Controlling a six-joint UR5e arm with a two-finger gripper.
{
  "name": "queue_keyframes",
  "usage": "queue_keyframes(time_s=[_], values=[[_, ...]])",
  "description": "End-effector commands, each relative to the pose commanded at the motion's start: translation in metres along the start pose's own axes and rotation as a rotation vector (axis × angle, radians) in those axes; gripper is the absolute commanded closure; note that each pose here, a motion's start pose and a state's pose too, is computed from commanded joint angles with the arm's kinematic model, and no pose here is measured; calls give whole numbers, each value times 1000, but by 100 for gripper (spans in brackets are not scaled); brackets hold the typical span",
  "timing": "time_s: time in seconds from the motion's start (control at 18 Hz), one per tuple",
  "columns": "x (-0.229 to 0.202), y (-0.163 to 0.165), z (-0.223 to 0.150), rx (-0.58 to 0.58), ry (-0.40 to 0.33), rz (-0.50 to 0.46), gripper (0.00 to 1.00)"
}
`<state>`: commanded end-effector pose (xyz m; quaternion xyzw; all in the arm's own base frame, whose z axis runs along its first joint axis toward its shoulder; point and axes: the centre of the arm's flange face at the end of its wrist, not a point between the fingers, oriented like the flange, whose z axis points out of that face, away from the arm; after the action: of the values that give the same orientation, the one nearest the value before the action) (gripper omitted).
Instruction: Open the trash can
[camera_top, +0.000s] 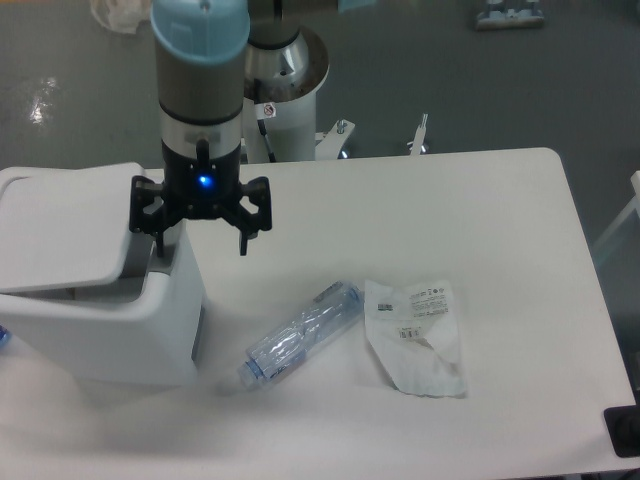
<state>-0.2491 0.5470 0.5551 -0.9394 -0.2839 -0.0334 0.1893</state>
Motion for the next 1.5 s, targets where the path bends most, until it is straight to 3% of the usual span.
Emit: queue_keyframes(time_s=[0.22,0.39,0.61,0.78,0.94,1.06,1.17,1.5], values=[[-40,-11,-27,52,-29,-55,0],[-101,-17,-46,88,-76,-124,0],[-182,-17,-49,82,-138,-85,0],[-255,-16,-27,64,-171,-52,0],[-305,-18,18,-7,-176,8,0],[-327,-21,43,-36,-224,15,0],[-340,-21,61,-75,-247,66,0],[-357,-11,104,-204,-208,374,0]])
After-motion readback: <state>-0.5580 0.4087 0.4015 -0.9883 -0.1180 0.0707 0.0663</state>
